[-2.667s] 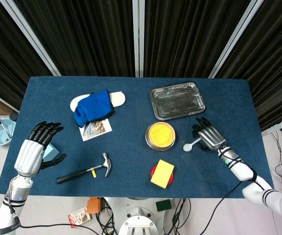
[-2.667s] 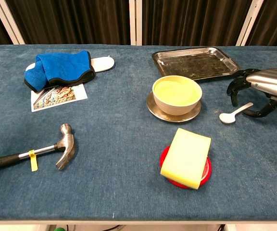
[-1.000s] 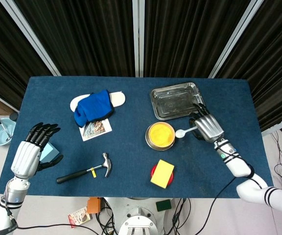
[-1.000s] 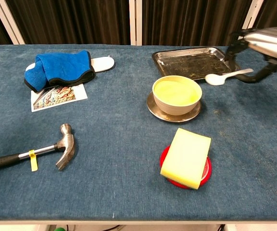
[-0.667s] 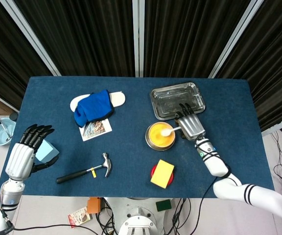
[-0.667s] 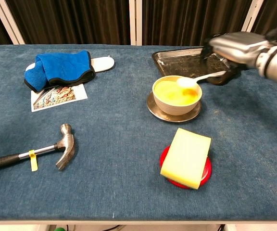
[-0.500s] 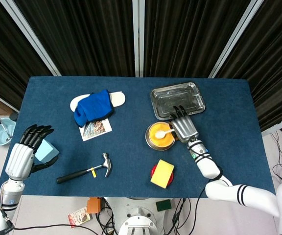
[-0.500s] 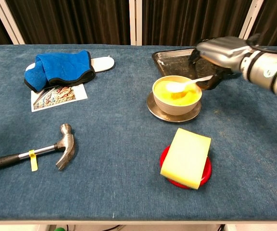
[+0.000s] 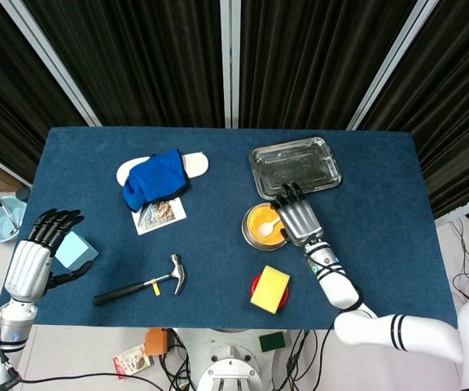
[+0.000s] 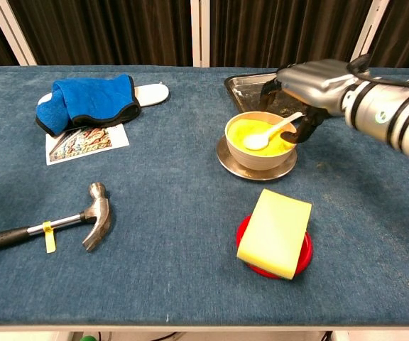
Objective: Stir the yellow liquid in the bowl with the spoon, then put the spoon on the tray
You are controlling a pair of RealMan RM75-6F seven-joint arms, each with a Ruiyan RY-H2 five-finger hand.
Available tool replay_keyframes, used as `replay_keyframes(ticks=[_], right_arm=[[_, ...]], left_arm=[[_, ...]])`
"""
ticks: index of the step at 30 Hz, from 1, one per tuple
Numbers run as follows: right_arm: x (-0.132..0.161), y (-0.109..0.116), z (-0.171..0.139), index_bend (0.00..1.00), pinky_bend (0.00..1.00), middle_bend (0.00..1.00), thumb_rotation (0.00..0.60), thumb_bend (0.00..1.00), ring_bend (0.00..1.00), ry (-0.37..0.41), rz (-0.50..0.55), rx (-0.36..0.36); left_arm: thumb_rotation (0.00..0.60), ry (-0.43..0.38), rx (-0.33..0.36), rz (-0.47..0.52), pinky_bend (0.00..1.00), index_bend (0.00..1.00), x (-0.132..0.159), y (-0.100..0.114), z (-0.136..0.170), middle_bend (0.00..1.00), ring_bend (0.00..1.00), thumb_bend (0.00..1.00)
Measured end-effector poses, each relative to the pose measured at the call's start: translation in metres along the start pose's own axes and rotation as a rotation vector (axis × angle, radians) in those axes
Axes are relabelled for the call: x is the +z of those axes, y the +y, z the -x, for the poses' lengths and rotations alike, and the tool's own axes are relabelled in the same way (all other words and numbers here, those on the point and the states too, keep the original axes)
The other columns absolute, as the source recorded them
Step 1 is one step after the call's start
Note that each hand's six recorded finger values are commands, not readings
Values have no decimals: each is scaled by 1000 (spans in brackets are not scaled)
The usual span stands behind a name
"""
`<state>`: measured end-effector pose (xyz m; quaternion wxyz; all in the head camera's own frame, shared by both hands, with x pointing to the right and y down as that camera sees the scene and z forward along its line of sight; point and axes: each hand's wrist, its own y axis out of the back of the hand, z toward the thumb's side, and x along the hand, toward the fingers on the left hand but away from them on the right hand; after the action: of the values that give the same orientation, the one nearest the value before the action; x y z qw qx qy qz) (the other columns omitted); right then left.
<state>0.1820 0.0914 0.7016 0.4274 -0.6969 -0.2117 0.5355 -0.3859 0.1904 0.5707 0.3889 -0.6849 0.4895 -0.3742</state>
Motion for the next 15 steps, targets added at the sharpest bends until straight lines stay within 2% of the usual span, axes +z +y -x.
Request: replay_keyframes(ticks=[2, 6, 11, 15], right_arm=[[-8, 8, -3, 278, 0, 198, 600, 195, 0, -1, -19, -9], [-24, 27, -7, 320, 0, 189, 600, 197, 0, 27, -103, -42], [-22, 46, -9, 372, 0, 194, 600, 203, 0, 149, -251, -87], [-18, 47, -5, 391, 0, 206, 600, 227, 0, 235, -296, -78]], left_arm=[[600, 1, 0, 1, 117, 174, 0, 0, 0, 155, 135, 131], [600, 4, -1, 2, 119, 174, 1, -1, 0, 155, 135, 131], [600, 7, -1, 2, 118, 173, 3, -2, 0, 155, 135, 131], [600, 17, -4, 1, 118, 174, 4, -3, 0, 155, 136, 131]])
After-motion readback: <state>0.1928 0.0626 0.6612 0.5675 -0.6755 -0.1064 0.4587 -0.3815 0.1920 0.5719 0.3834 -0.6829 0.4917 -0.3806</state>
